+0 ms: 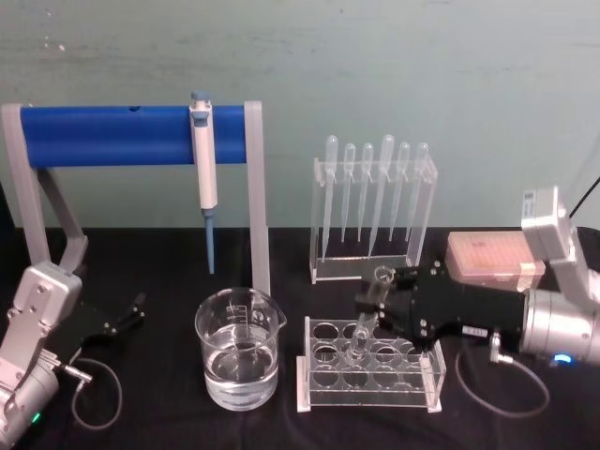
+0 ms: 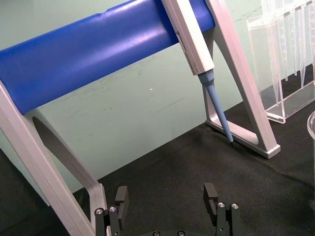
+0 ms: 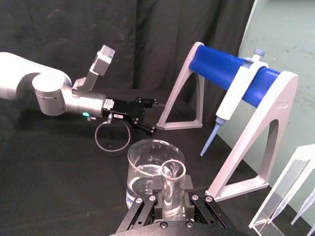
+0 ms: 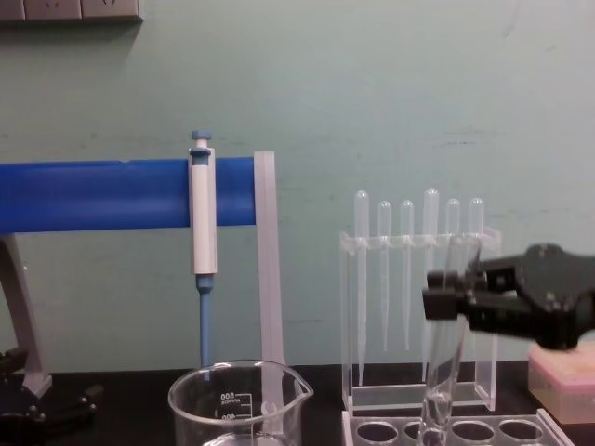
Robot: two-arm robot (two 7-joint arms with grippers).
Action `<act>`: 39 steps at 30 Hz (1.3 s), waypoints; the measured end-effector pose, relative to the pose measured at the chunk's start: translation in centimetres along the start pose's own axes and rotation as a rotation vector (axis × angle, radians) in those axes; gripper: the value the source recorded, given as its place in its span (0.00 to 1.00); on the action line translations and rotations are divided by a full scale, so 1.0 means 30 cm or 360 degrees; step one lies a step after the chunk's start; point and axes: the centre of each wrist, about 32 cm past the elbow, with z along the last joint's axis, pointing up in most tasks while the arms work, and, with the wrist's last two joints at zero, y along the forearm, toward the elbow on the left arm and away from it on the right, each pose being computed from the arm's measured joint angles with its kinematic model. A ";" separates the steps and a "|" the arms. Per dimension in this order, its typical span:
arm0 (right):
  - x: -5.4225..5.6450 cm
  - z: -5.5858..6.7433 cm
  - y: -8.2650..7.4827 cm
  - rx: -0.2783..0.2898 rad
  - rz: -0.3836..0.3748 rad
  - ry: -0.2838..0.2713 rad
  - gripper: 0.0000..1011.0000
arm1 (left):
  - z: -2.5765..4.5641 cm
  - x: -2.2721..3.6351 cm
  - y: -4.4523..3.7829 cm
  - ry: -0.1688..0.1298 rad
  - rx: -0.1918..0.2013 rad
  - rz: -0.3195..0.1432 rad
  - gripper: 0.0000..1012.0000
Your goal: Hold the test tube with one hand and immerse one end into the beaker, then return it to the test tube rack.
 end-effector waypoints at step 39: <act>0.112 0.238 0.325 0.0145 0.0324 -0.0069 0.22 | 0.000 0.000 0.000 0.0000 0.0000 0.0000 0.99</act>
